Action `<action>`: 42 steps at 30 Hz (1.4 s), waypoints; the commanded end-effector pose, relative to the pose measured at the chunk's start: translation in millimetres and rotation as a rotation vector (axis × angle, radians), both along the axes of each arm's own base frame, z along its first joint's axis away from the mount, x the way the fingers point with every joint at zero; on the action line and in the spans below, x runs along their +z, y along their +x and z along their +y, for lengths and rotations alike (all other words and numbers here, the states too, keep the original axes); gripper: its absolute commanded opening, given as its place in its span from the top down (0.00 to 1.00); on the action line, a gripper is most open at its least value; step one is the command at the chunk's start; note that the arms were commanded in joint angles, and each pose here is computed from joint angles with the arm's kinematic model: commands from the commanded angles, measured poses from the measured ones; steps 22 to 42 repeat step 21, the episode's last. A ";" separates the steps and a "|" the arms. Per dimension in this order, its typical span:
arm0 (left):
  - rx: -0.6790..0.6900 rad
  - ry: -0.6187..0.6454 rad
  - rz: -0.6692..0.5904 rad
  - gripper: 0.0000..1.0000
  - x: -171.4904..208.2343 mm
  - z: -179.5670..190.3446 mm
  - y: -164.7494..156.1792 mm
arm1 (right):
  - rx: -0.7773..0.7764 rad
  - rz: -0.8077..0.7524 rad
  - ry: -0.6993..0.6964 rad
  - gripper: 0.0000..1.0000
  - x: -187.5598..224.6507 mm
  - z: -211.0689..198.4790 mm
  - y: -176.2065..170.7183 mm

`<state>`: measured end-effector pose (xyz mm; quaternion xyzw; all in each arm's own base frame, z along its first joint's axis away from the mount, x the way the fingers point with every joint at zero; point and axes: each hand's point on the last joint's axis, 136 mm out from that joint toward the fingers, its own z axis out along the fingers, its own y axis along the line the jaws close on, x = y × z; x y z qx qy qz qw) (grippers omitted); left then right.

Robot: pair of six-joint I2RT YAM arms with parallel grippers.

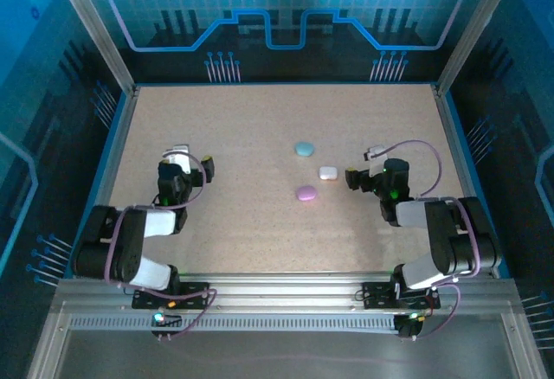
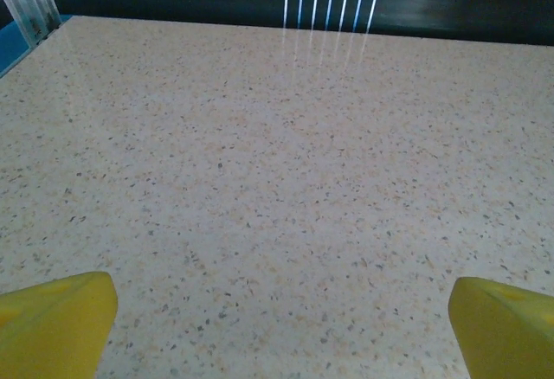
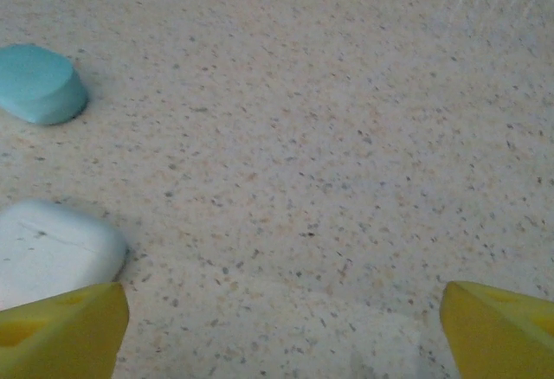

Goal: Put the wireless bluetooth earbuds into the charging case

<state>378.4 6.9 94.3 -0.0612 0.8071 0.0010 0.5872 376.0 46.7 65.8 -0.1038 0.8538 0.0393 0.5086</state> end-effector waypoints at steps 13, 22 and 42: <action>0.056 0.016 -0.006 0.01 3.3 8.5 16.4 | -0.083 -0.100 -0.005 0.00 28.5 -14.5 20.9; 0.044 0.018 -0.002 0.01 2.6 6.3 17.1 | -0.082 -0.097 -0.004 0.00 27.8 -14.8 21.0; 0.044 0.018 -0.002 0.01 2.6 6.3 17.1 | -0.082 -0.097 -0.004 0.00 27.8 -14.8 21.0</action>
